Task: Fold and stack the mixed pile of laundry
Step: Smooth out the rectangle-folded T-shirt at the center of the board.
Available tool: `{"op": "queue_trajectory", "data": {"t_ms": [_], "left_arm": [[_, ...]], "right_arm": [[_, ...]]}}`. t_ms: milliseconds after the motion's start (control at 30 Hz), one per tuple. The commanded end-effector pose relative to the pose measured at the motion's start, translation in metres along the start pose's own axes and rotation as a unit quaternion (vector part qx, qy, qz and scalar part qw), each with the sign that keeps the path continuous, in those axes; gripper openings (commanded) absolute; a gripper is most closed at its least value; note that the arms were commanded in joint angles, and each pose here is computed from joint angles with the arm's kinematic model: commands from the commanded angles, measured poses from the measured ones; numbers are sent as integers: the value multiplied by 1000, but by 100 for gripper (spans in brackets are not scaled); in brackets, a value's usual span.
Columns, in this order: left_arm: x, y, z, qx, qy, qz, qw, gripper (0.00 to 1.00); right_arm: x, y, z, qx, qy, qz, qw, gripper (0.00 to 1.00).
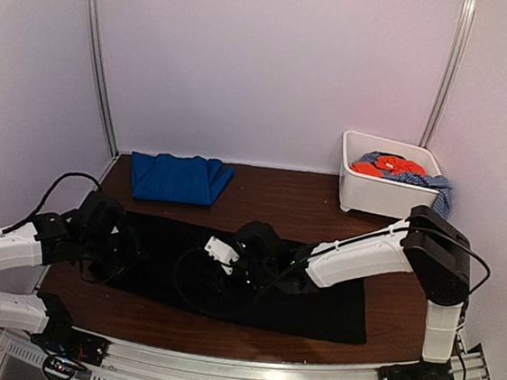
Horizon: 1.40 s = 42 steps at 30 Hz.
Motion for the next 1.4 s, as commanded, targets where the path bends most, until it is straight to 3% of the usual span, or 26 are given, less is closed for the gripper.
{"op": "queue_trajectory", "data": {"t_ms": [0,67,200,533,900,967,1000,1033,1167,1367], "left_arm": [[9,-16,-12,-7,12,-15,1000,0],[19,-20,-11,-16,18,3,1000,0],[34,-27,-9,-29,12,19,999,0],[50,-42,0,-49,1,10,999,0],[75,-39,10,-54,-13,46,997,0],[74,-39,11,-53,-14,45,998,0],[74,-39,11,-52,-15,44,998,0],[74,-39,12,-54,-17,43,997,0],[74,-39,13,-56,-15,43,997,0],[69,-39,12,-53,-13,41,998,0]], "right_arm": [[-5,-11,-1,8,8,-44,999,29],[1,-6,-1,27,8,-34,999,29],[4,1,1,36,20,-53,998,38],[24,-8,16,-21,34,-68,997,36],[51,-5,22,-33,60,-30,997,68],[53,-3,24,-37,75,-26,996,79],[54,-3,25,-41,80,-23,996,92],[55,-3,27,-46,87,-21,995,97],[64,3,31,-63,116,-4,991,95],[60,-2,14,-37,237,-1,971,78]]}}
Point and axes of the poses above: each gripper's point midway between its finger pads, its own x axis out along the fingers, its own z axis along the line the jaws close on, y = z × x, the point moved 10 cm from there along -x, back along the fingers, and after that the axes turned 2 degrees about x, right-handed, at the moved point
